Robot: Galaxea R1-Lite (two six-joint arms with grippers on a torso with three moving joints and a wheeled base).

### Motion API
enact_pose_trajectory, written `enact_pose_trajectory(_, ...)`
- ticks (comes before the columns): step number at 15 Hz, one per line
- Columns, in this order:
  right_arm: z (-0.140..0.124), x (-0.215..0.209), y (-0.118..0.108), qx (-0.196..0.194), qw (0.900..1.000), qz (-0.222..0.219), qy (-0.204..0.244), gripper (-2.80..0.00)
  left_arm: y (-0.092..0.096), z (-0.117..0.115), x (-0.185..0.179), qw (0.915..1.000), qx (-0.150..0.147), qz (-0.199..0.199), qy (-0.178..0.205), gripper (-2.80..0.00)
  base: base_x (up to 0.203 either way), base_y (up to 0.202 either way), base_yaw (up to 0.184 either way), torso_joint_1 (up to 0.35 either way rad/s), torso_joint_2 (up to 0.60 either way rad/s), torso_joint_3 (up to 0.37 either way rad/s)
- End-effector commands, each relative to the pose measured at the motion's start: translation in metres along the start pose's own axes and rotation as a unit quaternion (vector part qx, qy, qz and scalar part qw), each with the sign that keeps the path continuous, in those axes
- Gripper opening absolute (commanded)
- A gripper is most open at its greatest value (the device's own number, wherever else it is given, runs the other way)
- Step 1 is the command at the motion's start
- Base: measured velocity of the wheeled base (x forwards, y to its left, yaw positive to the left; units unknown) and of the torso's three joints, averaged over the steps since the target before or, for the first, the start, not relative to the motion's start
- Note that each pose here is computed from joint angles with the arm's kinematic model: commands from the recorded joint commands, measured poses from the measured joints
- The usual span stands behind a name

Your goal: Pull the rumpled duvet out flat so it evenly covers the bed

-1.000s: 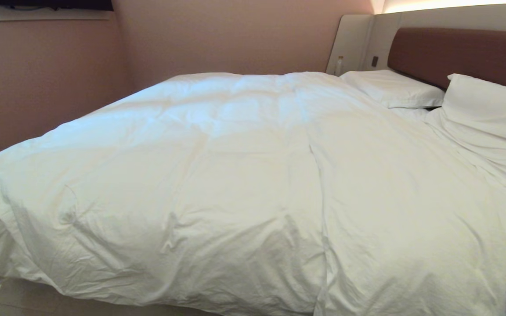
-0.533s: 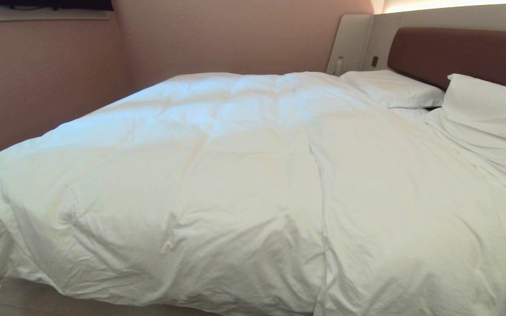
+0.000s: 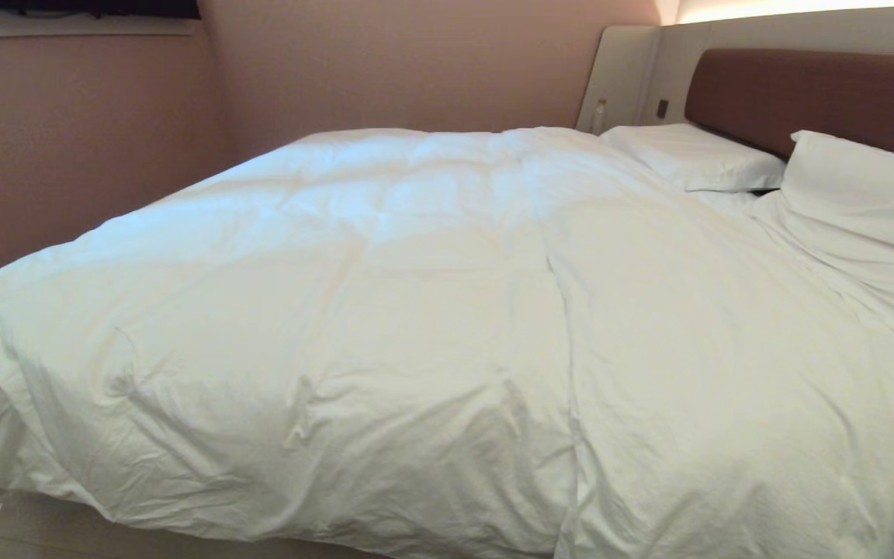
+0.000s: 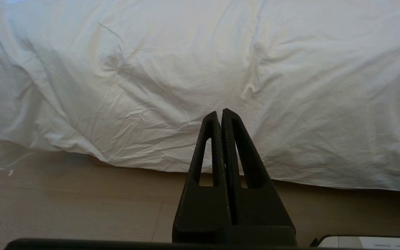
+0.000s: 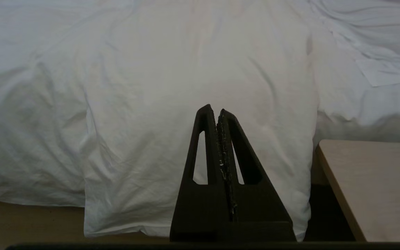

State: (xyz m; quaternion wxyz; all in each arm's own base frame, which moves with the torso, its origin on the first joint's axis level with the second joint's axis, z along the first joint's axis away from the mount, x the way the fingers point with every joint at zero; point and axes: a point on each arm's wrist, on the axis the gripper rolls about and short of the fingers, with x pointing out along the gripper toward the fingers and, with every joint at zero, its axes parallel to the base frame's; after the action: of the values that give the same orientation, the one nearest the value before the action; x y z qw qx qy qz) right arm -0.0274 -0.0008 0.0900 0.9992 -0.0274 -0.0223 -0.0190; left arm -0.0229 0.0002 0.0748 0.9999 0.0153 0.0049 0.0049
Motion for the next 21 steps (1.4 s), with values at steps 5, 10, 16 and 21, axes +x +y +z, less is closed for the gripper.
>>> enact_pose_trajectory(5, -0.0153, 0.0038, 0.0018, 0.004, 0.999, 0.019, 0.026, -2.8, 0.0, 0.0, 0.0, 1.0, 0.0, 0.0, 0.0, -2.8, 0.0, 0.0, 0.0, 0.0, 0.0, 0.0)
enact_pose_trajectory(10, -0.0151, 0.0038, 0.0017, 0.019, 0.999, 0.018, 0.026, -2.8, 0.0, 0.0, 0.0, 1.0, 0.0, 0.0, 0.0, -2.8, 0.0, 0.0, 0.0, 0.0, 0.0, 0.0)
enact_pose_trajectory(16, -0.015, 0.0038, 0.0017, 0.024, 0.999, 0.018, 0.025, -2.8, 0.0, 0.0, 0.0, 1.0, 0.002, 0.0, 0.0, -2.8, 0.0, 0.0, 0.0, 0.0, 0.0, 0.0)
enact_pose_trajectory(21, -0.015, 0.0038, 0.0017, 0.023, 0.999, 0.018, 0.025, -2.8, 0.0, 0.0, 0.0, 1.0, 0.0, 0.001, 0.0, -2.8, 0.0, 0.0, 0.0, 0.0, 0.0, 0.0)
